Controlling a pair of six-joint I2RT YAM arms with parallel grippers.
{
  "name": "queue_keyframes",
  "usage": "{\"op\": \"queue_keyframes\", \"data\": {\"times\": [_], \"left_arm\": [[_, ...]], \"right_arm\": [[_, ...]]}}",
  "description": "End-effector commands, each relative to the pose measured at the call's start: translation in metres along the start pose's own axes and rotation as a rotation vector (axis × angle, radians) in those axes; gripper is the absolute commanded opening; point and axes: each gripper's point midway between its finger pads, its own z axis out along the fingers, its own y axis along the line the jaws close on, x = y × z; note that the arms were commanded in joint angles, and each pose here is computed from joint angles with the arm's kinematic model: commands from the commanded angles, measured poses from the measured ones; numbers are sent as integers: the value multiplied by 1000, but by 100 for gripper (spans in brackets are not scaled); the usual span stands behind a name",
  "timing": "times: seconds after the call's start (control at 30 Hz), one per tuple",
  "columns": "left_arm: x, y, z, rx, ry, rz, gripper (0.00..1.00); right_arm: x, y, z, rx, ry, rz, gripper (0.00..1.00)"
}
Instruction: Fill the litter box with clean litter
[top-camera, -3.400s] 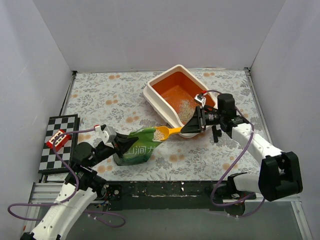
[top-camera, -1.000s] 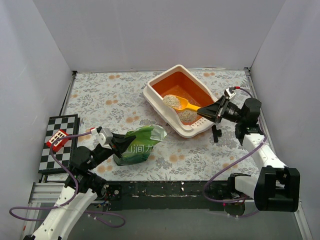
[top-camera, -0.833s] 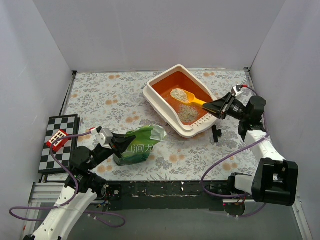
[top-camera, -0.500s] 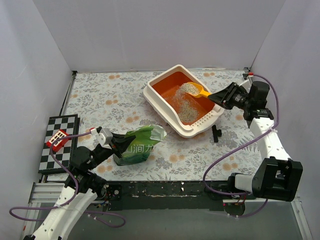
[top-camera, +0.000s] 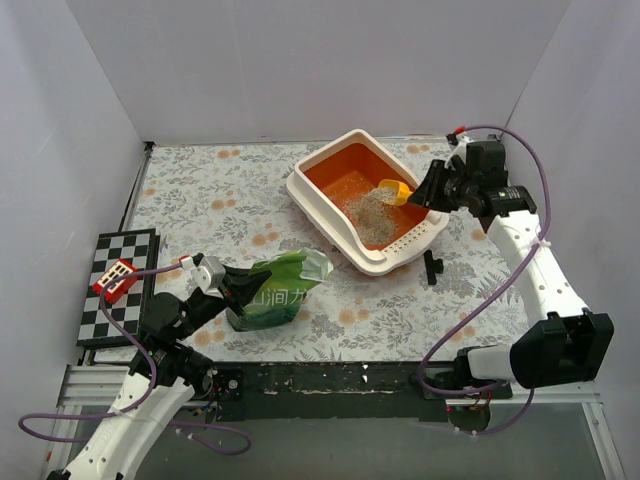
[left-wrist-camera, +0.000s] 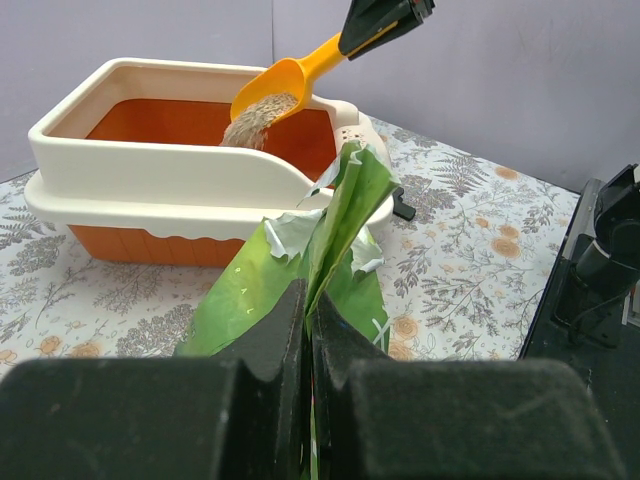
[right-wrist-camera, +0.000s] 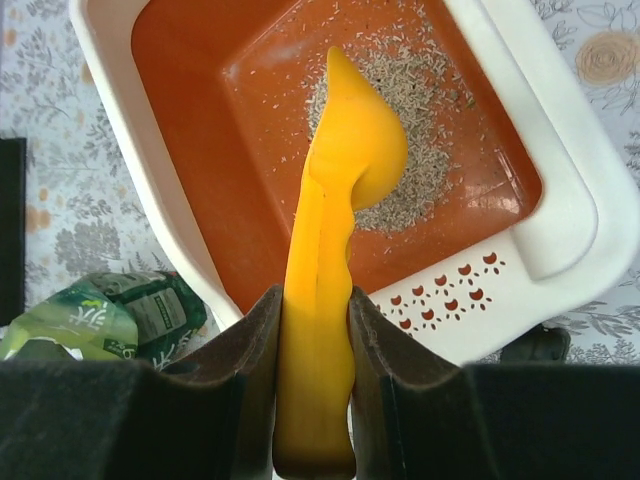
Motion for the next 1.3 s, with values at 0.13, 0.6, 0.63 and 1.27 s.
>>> {"op": "queue_keyframes", "data": {"times": [0.13,0.6,0.63,1.27], "left_arm": [[-1,1,2,-3,-3,8,0],[2,2,3,-1,13,3,0],[2,2,3,-1,14,3,0],[0,5,2,-24,7,10,0]], "right_arm": [[-6,10,-17,236,44,-308,1],[-25,86,-95,64,-61,-474,1],[-23,93,-101,30,-58,-478,1],[86,167,-111,-454,297,-485,1]]}}
